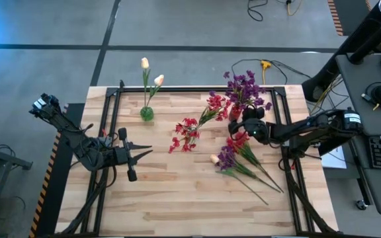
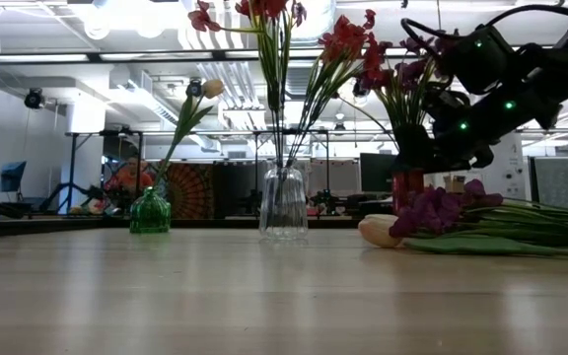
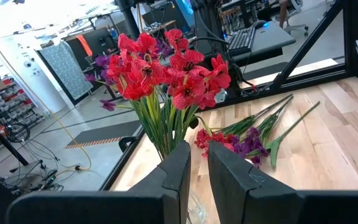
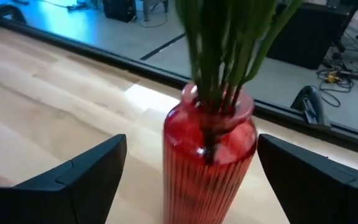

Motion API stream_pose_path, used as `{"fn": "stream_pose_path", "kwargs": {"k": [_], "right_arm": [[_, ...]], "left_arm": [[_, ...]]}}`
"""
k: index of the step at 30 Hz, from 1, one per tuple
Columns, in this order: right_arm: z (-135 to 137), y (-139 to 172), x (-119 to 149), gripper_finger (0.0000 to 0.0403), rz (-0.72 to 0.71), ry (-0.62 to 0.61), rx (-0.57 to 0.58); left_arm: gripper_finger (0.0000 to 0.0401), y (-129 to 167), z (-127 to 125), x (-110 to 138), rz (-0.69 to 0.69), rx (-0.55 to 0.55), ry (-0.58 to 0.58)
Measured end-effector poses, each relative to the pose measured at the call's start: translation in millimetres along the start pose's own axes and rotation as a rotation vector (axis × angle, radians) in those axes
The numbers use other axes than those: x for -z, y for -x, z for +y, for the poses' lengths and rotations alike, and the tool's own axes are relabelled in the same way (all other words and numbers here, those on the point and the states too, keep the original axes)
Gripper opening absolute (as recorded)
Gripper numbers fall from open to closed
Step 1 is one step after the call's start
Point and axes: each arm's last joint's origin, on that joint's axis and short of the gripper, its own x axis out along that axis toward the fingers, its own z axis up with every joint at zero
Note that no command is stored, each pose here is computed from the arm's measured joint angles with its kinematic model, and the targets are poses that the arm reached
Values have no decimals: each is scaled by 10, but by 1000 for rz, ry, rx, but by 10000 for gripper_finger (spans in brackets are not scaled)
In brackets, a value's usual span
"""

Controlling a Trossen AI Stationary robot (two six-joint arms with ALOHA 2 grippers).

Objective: Sort flowers into vase by color
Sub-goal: Move the red vase to the center of the table

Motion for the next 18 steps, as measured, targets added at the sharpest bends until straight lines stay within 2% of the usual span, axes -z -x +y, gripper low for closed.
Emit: {"fn": "stream_pose_path", "kwargs": {"k": [14, 18], "right_arm": [[-57, -51, -6, 354, 17, -27, 43], [-70, -61, -5, 342, 21, -30, 47]], "left_arm": [[40, 0, -2, 7, 4, 1, -7], [40, 0, -2, 7, 4, 1, -7]]}}
